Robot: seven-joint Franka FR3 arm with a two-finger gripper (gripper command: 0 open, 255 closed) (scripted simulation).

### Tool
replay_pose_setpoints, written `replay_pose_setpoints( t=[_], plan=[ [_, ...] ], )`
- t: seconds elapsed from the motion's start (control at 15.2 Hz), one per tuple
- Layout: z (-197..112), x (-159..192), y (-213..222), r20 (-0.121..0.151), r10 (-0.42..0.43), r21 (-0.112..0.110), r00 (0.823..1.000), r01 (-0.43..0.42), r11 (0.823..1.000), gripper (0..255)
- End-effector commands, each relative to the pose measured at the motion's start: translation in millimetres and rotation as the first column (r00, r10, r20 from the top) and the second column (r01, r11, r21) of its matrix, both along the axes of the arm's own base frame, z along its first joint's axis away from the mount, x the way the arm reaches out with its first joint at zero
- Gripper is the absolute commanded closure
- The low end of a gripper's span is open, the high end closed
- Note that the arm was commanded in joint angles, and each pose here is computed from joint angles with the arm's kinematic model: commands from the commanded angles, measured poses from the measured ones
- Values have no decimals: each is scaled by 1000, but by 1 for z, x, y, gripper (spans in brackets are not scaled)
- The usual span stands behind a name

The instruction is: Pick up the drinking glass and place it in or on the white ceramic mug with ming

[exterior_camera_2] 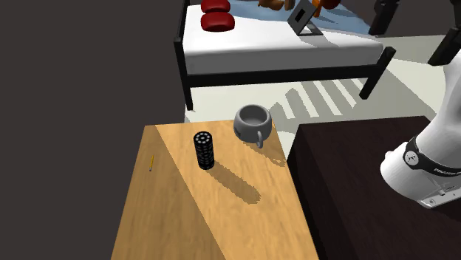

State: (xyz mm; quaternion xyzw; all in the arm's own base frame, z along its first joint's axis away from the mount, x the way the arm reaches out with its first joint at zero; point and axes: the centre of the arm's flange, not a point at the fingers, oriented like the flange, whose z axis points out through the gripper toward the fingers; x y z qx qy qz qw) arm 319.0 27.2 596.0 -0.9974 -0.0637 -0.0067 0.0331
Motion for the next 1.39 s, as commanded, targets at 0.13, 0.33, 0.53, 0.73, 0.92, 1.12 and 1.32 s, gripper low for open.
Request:
replay_pose_setpoints(
  t=[0.13,0.33,0.53,0.73,0.92,1.12,1.32],
  plan=[
    [-19,15,-11,-1,-5,1,1000,5,1000,0],
    [-48,36,-28,-4,-12,2,1000,12,1000,0],
    [-77,58,-45,-6,-19,4,1000,19,1000,0],
    [-106,79,-63,-8,-26,5,1000,26,1000,0],
    [-135,100,-80,-10,-34,6,999,34,999,0],
    [-164,121,-98,-12,-41,7,999,41,999,0],
    [-193,141,-115,-15,-48,9,999,48,999,0]
  ],
)
